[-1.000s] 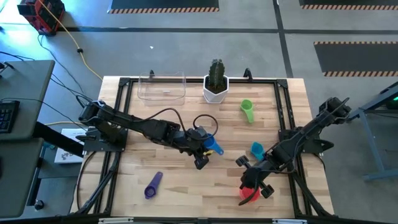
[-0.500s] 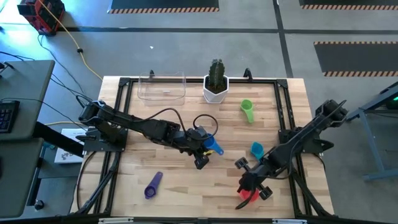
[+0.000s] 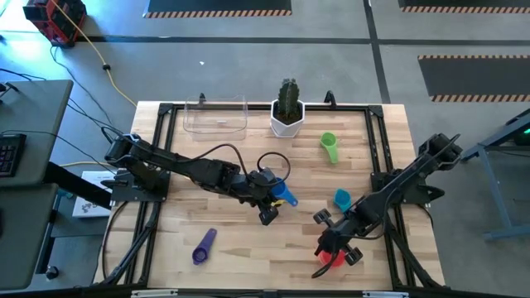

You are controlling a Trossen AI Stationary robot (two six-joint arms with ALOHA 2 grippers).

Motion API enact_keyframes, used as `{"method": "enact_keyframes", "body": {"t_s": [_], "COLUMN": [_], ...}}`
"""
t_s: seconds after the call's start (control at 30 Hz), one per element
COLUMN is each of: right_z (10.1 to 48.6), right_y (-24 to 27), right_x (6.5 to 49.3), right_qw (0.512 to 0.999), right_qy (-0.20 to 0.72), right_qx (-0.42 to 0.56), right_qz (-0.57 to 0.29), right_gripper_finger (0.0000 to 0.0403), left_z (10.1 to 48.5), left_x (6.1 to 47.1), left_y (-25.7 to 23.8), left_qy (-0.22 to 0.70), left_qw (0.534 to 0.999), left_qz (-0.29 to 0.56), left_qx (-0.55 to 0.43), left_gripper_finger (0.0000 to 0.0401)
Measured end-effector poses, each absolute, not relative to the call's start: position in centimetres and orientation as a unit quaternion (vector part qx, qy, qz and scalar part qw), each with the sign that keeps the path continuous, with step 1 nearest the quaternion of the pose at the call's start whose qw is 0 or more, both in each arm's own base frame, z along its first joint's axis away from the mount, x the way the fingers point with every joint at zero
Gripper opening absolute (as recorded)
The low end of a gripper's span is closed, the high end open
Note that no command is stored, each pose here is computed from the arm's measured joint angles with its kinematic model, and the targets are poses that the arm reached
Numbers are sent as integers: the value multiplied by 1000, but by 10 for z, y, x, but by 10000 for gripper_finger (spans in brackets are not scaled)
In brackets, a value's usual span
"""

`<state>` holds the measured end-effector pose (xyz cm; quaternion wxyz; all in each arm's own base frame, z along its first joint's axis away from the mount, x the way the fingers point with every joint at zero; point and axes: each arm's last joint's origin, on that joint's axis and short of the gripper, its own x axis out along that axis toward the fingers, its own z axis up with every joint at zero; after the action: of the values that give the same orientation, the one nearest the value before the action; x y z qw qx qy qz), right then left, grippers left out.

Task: Nest measuring cups in basket
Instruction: Stack the red measuring cup on top of the orange measuring cup

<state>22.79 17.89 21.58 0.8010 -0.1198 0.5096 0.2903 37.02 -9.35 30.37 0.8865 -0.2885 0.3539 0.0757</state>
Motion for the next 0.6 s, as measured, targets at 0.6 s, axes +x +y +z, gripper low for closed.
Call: {"method": "enact_keyframes", "body": {"t_s": [0.6], "right_z": [206], "right_y": [184], "right_x": [231], "right_qw": [796], "right_qy": [520], "right_qx": [-125], "right_qz": [283], "right_gripper_finger": [11], "left_z": [304], "left_x": [370], "left_y": [-94], "left_qy": [354], "left_qw": [886], "left_qz": [75], "left_qx": [-288], "left_gripper_finger": [55]}}
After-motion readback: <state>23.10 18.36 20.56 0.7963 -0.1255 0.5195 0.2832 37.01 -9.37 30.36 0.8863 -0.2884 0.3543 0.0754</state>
